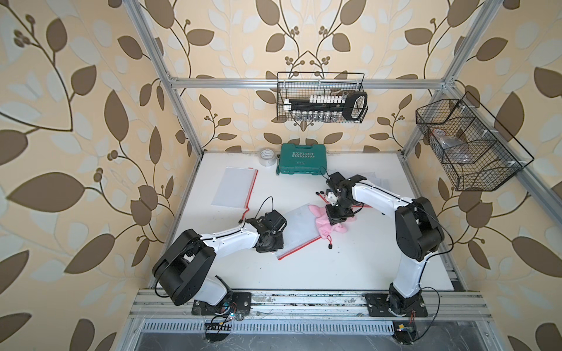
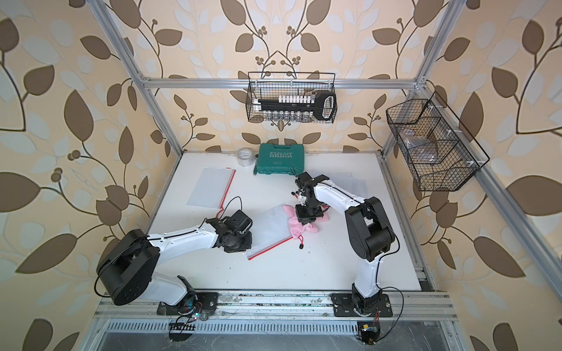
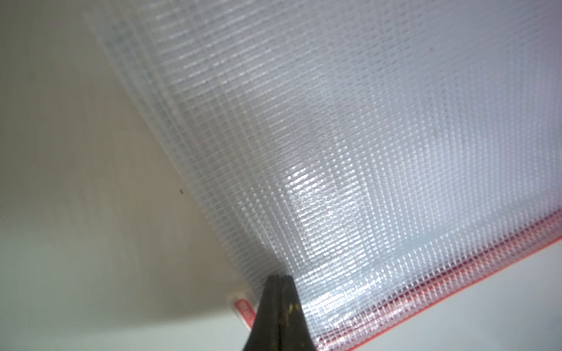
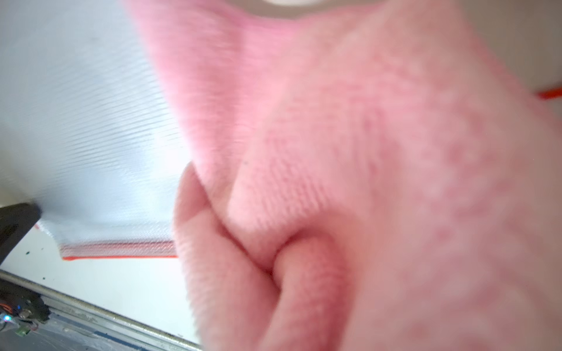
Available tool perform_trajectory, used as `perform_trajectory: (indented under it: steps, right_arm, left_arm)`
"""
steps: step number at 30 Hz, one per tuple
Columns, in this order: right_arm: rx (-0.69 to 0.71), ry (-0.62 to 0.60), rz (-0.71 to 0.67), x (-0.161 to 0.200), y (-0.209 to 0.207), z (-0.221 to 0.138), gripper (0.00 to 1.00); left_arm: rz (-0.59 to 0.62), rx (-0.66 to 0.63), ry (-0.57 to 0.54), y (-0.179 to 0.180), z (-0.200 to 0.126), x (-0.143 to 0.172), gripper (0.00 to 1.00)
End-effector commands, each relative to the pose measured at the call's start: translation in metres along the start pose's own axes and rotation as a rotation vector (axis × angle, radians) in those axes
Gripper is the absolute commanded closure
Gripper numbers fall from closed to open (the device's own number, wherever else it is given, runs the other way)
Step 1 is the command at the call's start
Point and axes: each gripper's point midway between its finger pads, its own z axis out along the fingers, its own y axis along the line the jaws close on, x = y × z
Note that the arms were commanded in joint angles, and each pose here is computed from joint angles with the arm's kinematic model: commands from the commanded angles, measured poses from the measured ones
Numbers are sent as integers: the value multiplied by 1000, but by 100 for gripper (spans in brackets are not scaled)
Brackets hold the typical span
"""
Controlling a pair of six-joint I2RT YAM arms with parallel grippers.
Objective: Wipe the document bag
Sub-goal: Wipe the dirt from the document bag.
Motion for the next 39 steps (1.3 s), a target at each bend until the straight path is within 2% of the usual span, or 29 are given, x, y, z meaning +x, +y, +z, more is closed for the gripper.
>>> perform_trajectory:
  steps: [1, 5, 7, 9, 11, 14, 16, 19, 24, 27, 31, 36, 39]
  right_arm:
    - [-132, 48, -188, 1, 85, 8, 100]
    - [-327, 102, -228, -10, 155, 40, 100]
    - [-362, 145, -180, -13, 157, 58, 100]
    - [-307, 157, -107, -15, 131, 73, 100]
    - [-213, 152, 13, -14, 75, 78, 100]
    - [46, 82, 40, -6, -1, 55, 100]
    - [177, 34, 12, -3, -26, 32, 100]
    - [139, 33, -30, -2, -12, 28, 100]
    - [31, 101, -4, -1, 14, 62, 100]
    - [44, 108, -10, 0, 13, 66, 100]
    - [77, 183, 12, 13, -4, 93, 100]
    - [67, 230, 57, 24, -22, 112, 100]
    - [49, 226, 57, 22, -22, 112, 100]
  left_arm:
    - [6, -112, 69, 28, 4, 18, 100]
    - [15, -108, 64, 25, 2, 14, 100]
    - [16, -112, 62, 26, 0, 14, 100]
    - [18, -118, 61, 28, -1, 13, 100]
    - [10, -118, 64, 31, -1, 15, 100]
    - [1, -123, 75, 36, 1, 18, 100]
    - [-1, -120, 79, 37, 3, 19, 100]
    - [-3, -96, 71, 32, 3, 16, 100]
    - [9, -68, 48, 19, -4, 2, 100]
    - [3, -39, 25, 13, -13, -4, 100]
    - [-55, 12, -15, 11, -28, -11, 99]
    - [-200, 116, -48, 23, -42, -18, 64]
    - [-293, 208, -29, 27, -30, -22, 57]
